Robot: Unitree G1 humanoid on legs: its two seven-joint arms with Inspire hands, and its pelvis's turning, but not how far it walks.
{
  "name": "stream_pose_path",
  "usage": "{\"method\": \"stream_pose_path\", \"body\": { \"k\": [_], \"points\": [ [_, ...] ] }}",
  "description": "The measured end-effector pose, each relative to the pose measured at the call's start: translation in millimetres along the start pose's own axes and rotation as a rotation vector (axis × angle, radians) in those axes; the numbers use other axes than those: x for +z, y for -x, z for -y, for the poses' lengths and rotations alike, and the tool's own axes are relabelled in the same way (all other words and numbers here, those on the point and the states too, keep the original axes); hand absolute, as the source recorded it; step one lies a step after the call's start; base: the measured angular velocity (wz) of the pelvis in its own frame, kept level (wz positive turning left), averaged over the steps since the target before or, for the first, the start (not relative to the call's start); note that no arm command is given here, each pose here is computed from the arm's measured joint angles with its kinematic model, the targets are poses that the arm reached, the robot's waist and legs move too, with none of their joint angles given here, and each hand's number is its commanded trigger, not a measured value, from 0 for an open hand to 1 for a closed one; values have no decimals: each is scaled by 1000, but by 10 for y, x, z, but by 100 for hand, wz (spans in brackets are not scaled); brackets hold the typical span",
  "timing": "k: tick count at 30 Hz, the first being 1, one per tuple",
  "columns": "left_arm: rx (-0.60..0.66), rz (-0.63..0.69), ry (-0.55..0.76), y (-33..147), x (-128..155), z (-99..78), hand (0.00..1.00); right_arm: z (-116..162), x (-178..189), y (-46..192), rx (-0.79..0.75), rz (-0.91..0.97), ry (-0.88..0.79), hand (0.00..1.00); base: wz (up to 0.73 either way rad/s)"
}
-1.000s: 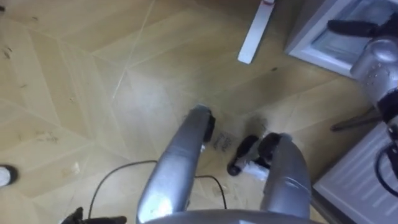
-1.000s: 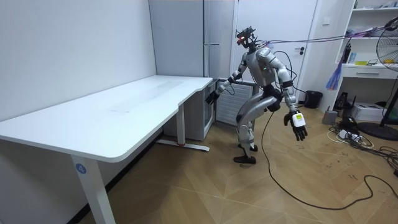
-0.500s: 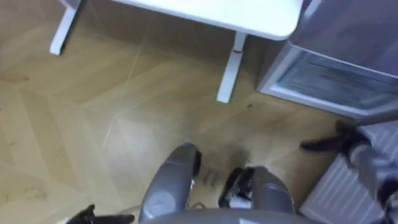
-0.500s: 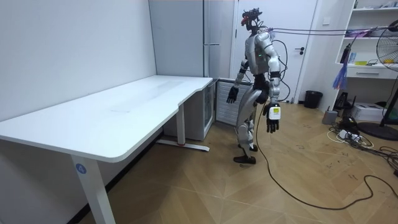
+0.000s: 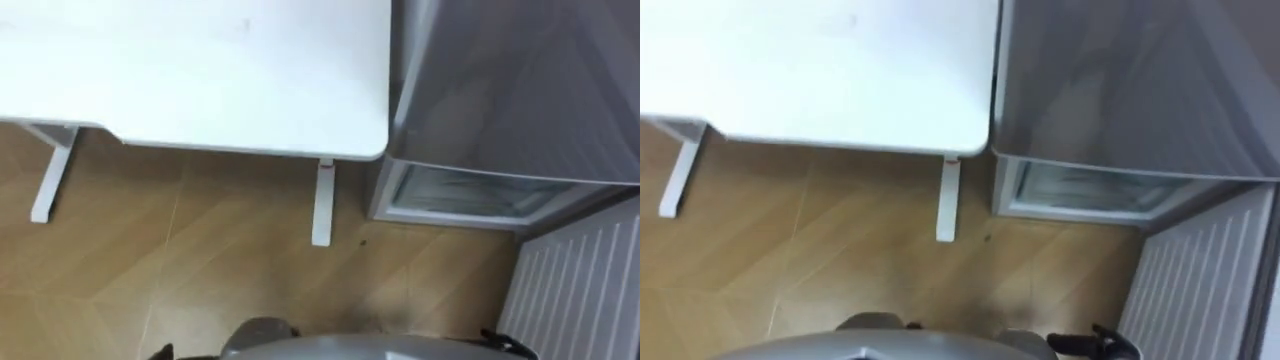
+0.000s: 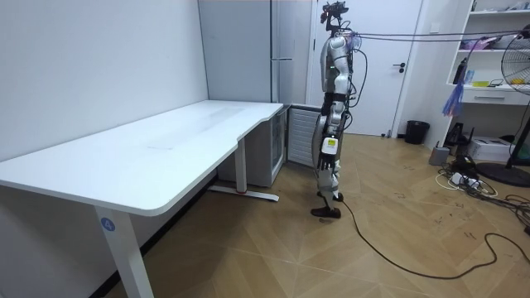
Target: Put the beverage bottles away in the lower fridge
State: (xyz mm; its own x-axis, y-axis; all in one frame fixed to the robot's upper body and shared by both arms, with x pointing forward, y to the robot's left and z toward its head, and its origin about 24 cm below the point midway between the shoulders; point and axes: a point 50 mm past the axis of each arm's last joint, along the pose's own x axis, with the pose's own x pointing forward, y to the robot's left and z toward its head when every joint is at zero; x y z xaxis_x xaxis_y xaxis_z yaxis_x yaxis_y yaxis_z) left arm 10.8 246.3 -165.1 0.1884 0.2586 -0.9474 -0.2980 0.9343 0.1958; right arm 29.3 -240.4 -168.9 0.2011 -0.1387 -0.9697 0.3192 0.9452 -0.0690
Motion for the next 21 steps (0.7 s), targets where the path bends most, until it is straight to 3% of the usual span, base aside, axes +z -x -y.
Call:
{"method": "stream_pose_path", "body": {
  "k": [6,12,21],
  "points": [
    [21,29,32,-1,54,26,0,8,-64,7,19,-27,-45,0,-15],
    [19,48,-67,-16,150,27,0,-9,-91,8,46,-45,-75,0,-14],
    [9,47,-75,-26,187,53,0,-2,-139,15,53,-57,-106,0,-9]
  ]
}}
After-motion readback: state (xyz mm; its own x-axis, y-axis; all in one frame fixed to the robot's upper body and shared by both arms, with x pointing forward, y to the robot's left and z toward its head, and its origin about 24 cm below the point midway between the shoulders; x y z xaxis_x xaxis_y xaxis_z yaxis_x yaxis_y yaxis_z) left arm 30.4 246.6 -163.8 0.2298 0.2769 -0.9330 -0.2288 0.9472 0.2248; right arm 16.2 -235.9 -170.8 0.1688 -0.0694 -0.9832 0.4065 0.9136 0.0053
